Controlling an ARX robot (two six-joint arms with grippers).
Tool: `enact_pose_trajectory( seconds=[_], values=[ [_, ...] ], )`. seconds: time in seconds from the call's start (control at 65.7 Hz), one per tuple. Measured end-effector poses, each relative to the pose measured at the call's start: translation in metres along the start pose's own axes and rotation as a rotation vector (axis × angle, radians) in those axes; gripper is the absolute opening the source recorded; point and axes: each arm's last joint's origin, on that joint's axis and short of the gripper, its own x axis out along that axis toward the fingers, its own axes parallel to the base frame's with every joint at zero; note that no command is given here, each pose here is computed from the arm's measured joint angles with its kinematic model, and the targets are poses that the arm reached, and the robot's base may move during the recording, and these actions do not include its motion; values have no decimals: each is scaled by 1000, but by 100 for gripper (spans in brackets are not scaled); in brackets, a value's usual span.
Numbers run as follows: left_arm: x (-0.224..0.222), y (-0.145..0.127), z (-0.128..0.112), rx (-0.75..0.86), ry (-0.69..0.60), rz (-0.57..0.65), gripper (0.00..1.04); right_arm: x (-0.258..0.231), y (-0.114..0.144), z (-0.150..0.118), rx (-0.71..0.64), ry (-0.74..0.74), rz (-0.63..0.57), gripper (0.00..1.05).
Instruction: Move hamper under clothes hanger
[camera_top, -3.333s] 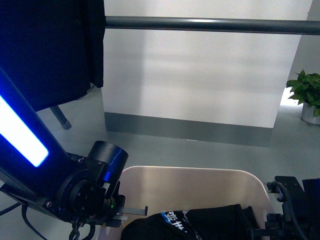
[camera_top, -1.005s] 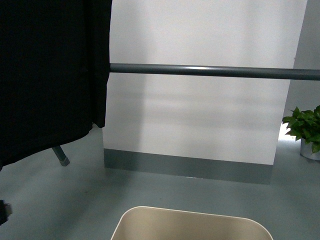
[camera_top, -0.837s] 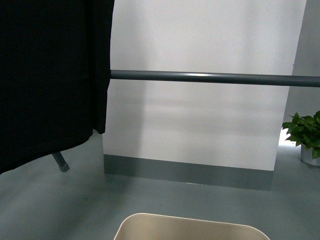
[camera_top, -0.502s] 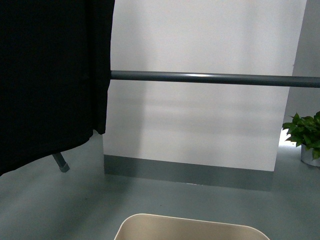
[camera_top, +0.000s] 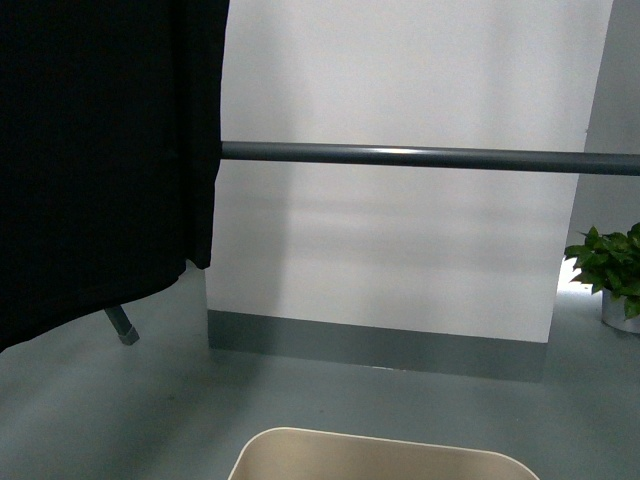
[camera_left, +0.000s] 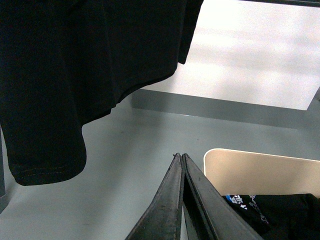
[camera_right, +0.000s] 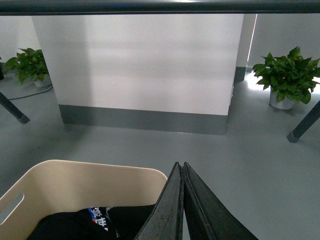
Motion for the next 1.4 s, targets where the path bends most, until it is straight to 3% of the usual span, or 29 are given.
enact_pose_trajectory(
  seconds=[1.4],
  values=[
    [-37, 0, 0, 2, -5, 0, 4, -26, 0, -2, 0, 3, 0, 2]
  ],
)
